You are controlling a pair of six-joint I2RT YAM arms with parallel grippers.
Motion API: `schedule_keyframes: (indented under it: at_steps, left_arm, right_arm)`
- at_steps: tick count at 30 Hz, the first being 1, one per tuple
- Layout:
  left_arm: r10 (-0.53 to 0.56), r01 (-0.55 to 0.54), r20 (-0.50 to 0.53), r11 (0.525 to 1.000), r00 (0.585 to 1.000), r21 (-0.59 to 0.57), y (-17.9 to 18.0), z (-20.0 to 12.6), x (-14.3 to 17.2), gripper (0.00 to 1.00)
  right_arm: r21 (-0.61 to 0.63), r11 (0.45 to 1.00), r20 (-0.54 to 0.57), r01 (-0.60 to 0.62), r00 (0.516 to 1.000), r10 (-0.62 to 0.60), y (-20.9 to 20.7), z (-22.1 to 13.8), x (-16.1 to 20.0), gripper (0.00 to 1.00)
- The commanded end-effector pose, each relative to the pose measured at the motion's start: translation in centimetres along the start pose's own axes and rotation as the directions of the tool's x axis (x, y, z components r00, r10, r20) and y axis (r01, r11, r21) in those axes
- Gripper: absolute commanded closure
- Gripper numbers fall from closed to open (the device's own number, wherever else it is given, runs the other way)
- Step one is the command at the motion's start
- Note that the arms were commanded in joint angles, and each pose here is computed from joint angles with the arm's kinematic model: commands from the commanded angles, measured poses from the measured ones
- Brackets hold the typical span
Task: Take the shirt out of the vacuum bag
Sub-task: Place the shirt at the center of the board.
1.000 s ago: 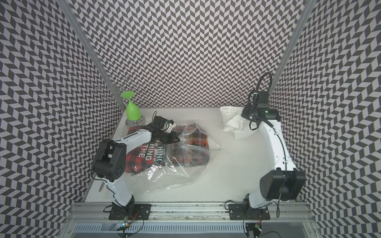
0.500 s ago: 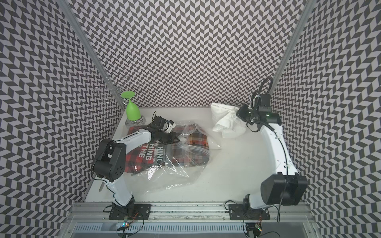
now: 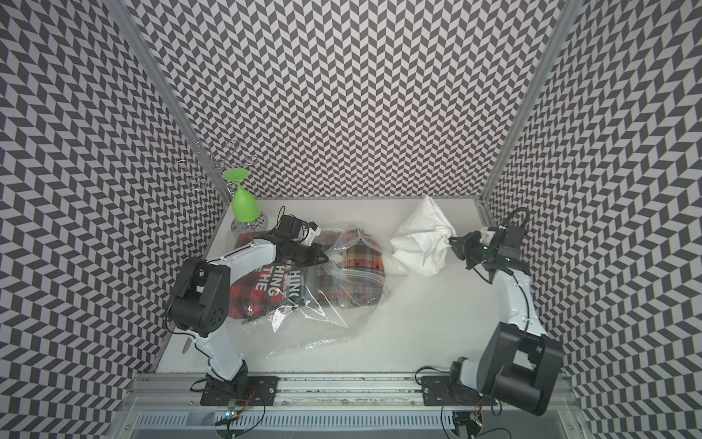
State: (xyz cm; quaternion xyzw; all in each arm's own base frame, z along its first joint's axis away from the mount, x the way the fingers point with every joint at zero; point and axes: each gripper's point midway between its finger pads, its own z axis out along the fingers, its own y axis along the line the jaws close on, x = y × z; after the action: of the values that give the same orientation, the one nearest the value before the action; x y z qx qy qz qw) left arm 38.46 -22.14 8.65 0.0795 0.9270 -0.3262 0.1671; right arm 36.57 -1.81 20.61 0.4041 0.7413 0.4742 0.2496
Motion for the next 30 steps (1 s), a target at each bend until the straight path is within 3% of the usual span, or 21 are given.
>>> schedule_keyframes:
  at_steps: [1,13,18,23,30]
  left_arm:
    - [-0.001,0.001,-0.025,1.000,1.000,-0.018,0.2,-0.6,1.0,1.00]
    - [0.008,-0.008,-0.012,1.000,1.000,-0.030,0.1,-1.1,0.8,1.00]
    - [0.012,-0.013,-0.013,0.999,1.000,-0.031,0.2,-1.2,1.0,1.00]
    - [0.014,-0.014,-0.008,1.000,1.000,-0.025,0.2,-1.4,0.6,1.00]
    - [0.003,-0.003,0.007,0.999,1.000,-0.034,0.8,-1.9,0.3,1.00]
  right_arm:
    - [-0.066,0.997,0.035,0.042,0.999,-0.040,1.0,-1.5,-1.2,1.00]
    - [0.080,0.996,0.144,-0.048,0.989,0.036,-6.3,-3.4,-4.4,1.00]
    - [0.100,0.991,0.151,-0.086,0.986,0.070,-8.5,-3.9,-3.6,1.00]
    - [-0.048,0.995,0.121,-0.083,0.989,0.088,-5.2,-2.9,-3.0,1.00]
    - [-0.275,0.960,0.035,-0.050,0.997,0.062,4.4,-0.2,0.0,1.00]
